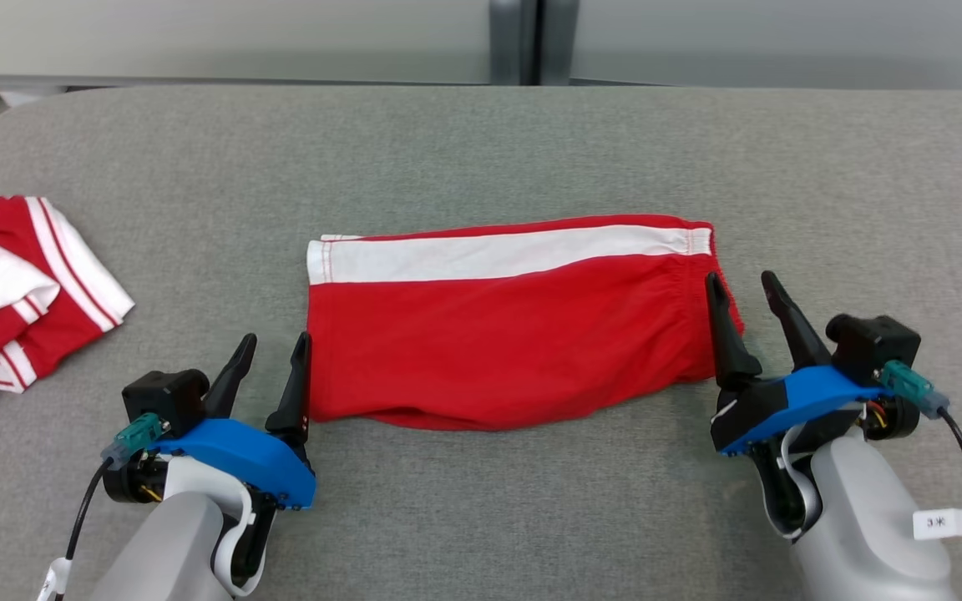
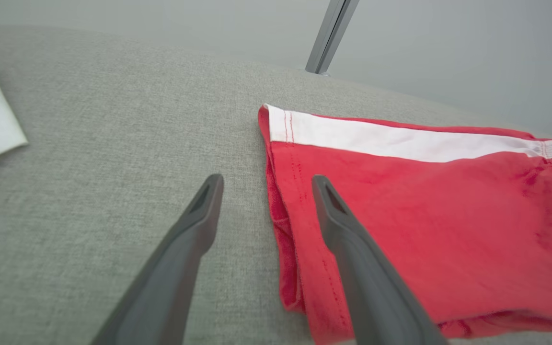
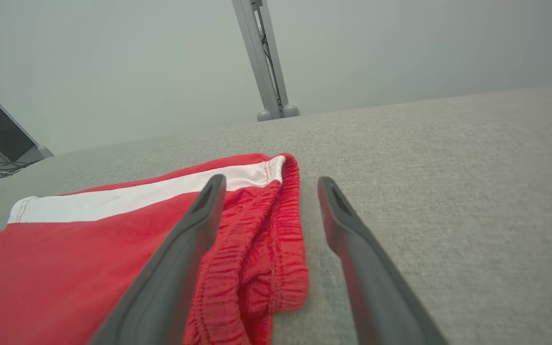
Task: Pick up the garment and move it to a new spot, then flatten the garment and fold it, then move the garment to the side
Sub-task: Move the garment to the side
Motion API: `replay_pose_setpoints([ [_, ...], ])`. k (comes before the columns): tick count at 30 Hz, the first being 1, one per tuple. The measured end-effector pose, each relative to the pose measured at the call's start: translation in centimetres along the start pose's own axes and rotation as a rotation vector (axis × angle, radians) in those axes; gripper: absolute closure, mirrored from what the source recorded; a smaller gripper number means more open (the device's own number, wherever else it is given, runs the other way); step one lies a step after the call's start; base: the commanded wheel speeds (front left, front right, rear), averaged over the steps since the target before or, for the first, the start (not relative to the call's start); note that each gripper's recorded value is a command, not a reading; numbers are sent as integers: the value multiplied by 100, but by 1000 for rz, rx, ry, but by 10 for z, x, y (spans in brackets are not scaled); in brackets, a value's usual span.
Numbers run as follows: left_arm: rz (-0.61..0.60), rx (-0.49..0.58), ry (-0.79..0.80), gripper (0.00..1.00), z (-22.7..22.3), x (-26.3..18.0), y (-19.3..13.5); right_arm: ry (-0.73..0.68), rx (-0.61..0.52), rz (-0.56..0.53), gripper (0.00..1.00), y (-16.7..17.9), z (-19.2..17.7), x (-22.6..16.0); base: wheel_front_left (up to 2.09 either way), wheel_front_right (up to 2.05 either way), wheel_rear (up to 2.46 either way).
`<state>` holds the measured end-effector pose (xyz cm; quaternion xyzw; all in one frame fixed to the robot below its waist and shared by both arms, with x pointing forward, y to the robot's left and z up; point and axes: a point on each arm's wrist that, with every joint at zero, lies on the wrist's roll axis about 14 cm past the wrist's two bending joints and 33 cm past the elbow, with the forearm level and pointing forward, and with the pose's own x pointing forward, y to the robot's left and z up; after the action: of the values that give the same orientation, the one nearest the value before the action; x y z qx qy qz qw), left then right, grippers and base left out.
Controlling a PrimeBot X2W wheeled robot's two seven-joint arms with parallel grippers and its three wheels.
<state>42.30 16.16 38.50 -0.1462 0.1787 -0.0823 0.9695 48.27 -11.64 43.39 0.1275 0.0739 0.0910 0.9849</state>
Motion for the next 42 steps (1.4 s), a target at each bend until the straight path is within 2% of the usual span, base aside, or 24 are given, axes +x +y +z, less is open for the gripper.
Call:
replay_pose_setpoints([
  [4,17,14,-39,0,10,-1,7,57,-1,-5,0,0,-17,13,0,0,0],
  [10,38,28,-72,0,16,-3,13,210,-6,-20,0,-5,-64,13,0,0,0],
  [14,27,22,-75,0,14,-4,8,242,20,2,0,2,-71,13,0,0,0],
  [15,24,22,-78,0,15,-3,6,245,30,10,13,5,-72,12,0,0,0],
  [16,20,22,-78,0,15,-3,5,247,37,23,53,10,-73,12,0,0,0],
  [17,17,24,-75,0,13,-4,4,248,48,34,100,14,-73,11,0,0,0],
  [23,1,27,-74,0,12,-5,-1,213,112,38,100,22,-62,10,0,0,0],
  [33,-23,22,-88,0,12,-14,-15,102,168,-73,100,-10,-31,-6,0,0,0],
  [37,-32,13,-100,0,13,-19,-23,62,142,-15,100,7,-15,-5,0,0,0],
  [42,-9,-8,-120,0,15,-32,-23,58,117,142,100,61,-7,5,0,0,0],
])
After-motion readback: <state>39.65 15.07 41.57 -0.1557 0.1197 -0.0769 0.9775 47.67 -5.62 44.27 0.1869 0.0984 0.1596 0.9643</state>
